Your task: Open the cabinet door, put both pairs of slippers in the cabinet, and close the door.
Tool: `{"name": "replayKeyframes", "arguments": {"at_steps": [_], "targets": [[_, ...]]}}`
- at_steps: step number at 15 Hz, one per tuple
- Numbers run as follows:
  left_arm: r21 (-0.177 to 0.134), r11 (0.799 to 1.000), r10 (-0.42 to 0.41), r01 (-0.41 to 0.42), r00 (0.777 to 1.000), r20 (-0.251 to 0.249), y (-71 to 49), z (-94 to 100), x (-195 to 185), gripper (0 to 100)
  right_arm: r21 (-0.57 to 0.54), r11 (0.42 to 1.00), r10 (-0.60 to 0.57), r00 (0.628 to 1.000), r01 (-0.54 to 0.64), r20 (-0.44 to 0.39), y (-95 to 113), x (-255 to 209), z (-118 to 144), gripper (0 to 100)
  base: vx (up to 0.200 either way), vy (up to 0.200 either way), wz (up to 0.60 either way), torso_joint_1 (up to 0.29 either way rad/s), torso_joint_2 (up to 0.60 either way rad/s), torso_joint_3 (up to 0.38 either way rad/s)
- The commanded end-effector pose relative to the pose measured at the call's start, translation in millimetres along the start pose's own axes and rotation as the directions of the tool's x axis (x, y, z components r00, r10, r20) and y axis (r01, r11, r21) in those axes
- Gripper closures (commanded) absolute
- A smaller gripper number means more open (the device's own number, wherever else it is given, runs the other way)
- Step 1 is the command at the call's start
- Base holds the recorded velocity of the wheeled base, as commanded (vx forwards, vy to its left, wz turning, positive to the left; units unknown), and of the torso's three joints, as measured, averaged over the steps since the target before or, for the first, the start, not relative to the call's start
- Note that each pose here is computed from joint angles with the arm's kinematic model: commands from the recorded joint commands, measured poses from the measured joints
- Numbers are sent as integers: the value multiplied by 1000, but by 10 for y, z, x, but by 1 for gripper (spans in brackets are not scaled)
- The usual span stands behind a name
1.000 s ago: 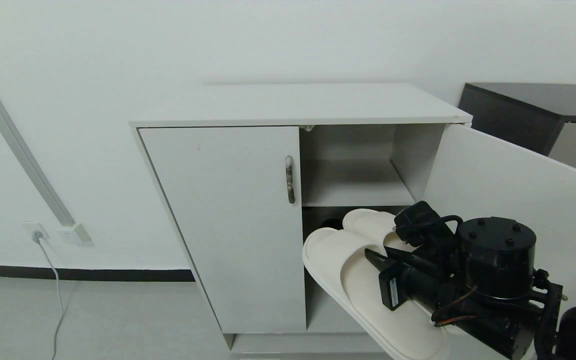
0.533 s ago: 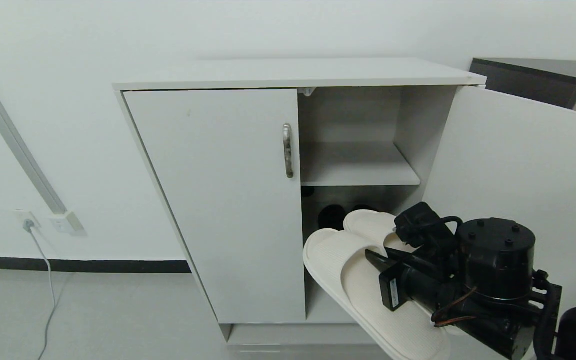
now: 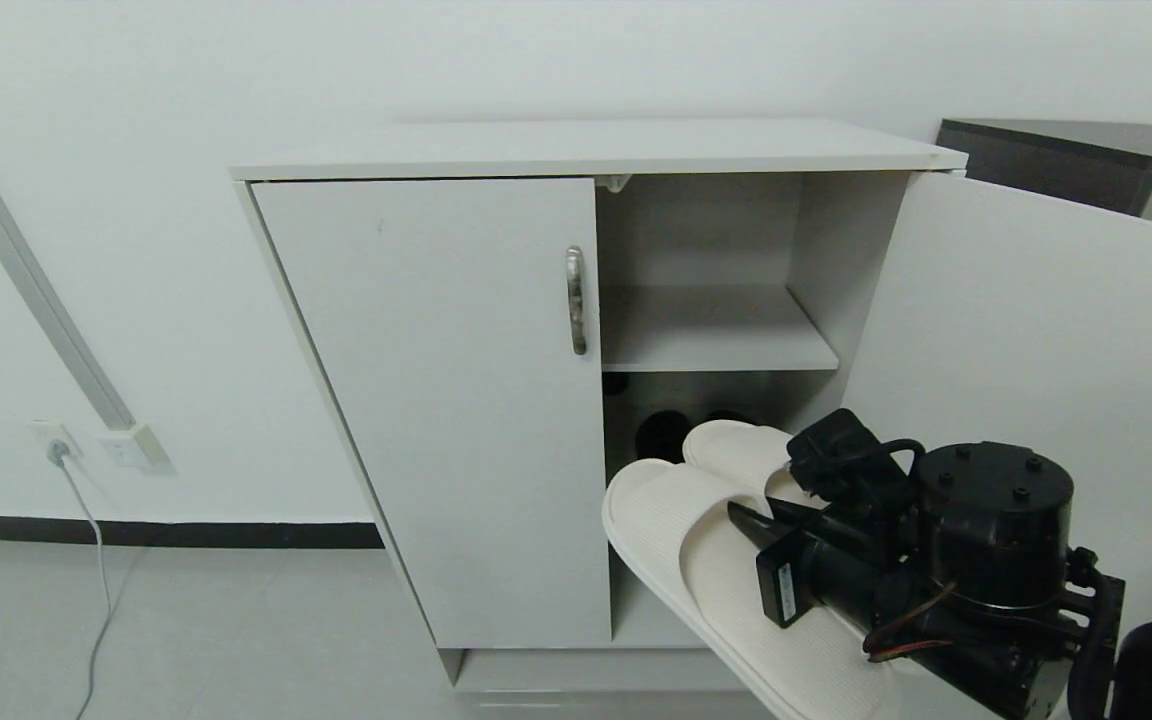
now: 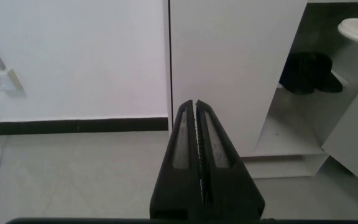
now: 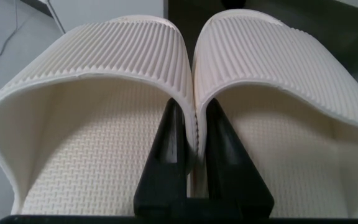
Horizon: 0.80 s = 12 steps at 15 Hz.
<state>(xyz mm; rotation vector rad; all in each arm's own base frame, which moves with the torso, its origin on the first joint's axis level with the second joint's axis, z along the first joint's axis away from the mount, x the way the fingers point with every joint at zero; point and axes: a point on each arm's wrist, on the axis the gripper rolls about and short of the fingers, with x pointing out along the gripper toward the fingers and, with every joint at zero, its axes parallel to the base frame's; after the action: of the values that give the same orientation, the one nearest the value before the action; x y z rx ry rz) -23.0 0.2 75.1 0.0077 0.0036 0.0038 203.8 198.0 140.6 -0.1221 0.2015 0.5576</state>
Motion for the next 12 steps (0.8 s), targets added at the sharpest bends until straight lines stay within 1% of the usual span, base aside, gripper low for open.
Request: {"name": "replayKeyframes", "arguments": {"at_steps": [1,5,8,9,10,11,12], "targets": [[0,1000,1,-1,1000,-1,0,2,0,100,-2,1000,-1,1000,1,-4,2,14,-11,100,0,0,-600,2,100,66],[0,1000,1,-1,1000,-1,0,2,0,100,-8,1000,4,1000,-4,-4,7,13,-11,100,0,0,0,1,15,7],[2,1000,-1,1,1000,-1,0,2,0,100,-4,1000,-4,1000,4,12,20,77,27,100,0,0,0,0,0,0],[2,1000,-1,1,1000,-1,0,2,0,100,1,1000,-27,999,27,30,27,111,54,100,0,0,0,0,0,0],[2,1000,-1,1,1000,-1,0,2,0,100,11,997,-83,995,83,55,86,152,105,100,0,0,0,0,0,0],[2,1000,-1,1,1000,-1,0,2,0,100,12,996,-88,995,87,55,86,156,105,100,0,0,0,0,0,0],[2,1000,-1,1,1000,-1,0,2,0,100,26,977,-214,975,213,64,178,286,205,100,0,0,0,0,0,0]]}}
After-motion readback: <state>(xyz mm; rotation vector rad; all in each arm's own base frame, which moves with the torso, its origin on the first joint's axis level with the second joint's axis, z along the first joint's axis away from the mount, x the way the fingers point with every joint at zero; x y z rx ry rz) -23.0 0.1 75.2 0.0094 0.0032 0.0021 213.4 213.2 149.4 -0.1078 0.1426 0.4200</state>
